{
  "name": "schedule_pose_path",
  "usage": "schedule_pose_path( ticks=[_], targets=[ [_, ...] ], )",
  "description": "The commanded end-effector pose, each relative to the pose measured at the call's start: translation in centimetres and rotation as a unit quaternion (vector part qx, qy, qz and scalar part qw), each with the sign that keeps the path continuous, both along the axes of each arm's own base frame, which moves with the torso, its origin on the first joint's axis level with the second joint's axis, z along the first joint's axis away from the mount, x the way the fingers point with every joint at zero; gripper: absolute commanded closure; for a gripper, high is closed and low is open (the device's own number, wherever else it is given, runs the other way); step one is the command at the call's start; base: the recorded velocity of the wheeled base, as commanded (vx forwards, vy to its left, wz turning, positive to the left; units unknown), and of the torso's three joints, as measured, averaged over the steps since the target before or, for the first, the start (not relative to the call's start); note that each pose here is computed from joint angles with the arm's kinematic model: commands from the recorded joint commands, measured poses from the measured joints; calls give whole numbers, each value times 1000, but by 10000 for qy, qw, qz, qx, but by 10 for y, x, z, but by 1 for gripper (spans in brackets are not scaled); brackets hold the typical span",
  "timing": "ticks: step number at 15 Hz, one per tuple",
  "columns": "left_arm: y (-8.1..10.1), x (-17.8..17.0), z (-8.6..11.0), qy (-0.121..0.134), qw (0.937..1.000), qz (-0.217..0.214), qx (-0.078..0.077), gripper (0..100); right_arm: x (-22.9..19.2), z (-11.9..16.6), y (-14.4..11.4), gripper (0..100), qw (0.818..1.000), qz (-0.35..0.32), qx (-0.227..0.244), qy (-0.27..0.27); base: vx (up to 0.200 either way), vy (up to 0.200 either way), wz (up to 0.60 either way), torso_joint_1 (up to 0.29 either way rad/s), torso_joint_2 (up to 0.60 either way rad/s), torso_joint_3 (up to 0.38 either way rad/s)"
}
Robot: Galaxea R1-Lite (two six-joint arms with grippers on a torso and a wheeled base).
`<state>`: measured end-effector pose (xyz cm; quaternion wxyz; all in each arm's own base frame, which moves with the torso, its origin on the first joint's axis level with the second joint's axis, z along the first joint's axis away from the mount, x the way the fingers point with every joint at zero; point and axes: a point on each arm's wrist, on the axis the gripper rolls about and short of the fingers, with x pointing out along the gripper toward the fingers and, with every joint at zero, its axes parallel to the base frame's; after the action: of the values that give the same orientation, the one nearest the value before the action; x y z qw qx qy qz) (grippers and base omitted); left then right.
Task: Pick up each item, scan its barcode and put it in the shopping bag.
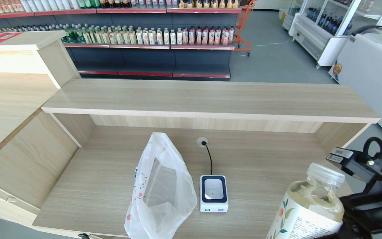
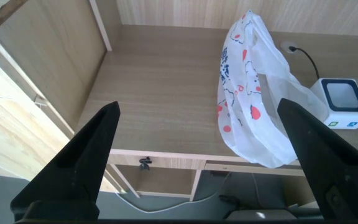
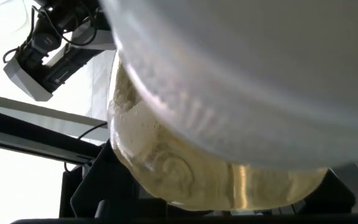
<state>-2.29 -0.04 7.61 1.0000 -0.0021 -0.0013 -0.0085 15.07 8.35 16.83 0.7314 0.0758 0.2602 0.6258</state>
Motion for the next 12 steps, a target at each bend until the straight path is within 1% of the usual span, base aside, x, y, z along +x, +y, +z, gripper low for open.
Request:
schedule_pose_path(
  ticks=[1, 3, 4, 5, 6, 7, 8, 11, 12],
  targets=[
    [0, 0, 0, -3, 10000, 1, -2, 0, 0, 0, 0, 100, 10000, -8, -1, -30, 0, 0, 0, 0, 0, 0],
    [0, 0, 0, -3, 10000, 1, -2, 0, 3, 1, -1, 100, 9993, -190, -114, -295, 0, 0, 0, 0, 0, 0],
    [0, 0, 0, -3, 10000, 1, -2, 0, 7, -1, -3, 100, 9968, -404, -284, -625, 0, 0, 0, 0, 0, 0],
    [0, 0, 0, -3, 10000, 1, -2, 0, 23, -10, -12, 100, 9828, -752, -815, -1480, 0, 0, 0, 0, 0, 0],
    [0, 0, 0, -3, 10000, 1, -2, 0, 29, -13, -18, 100, 9734, -804, -1006, -1896, 0, 0, 0, 0, 0, 0],
    [0, 0, 0, -3, 10000, 1, -2, 0, 40, -19, -24, 100, 9588, -805, -1195, -2450, 0, 0, 0, 0, 0, 0],
    [0, 0, 0, -3, 10000, 1, -2, 0, 42, -23, -24, 100, 9555, -803, -1180, -2583, 0, 0, 0, 0, 0, 0],
    [0, 0, 0, -3, 10000, 1, -2, 0, 78, -48, -11, 100, 9448, -598, -1194, -2992, 0, 0, 0, 0, 0, 0],
    [0, 0, 0, -3, 10000, 1, -2, 0, 84, -53, -9, 100, 9436, -555, -1196, -3036, 0, 0, 0, 0, 0, 0]
  ],
)
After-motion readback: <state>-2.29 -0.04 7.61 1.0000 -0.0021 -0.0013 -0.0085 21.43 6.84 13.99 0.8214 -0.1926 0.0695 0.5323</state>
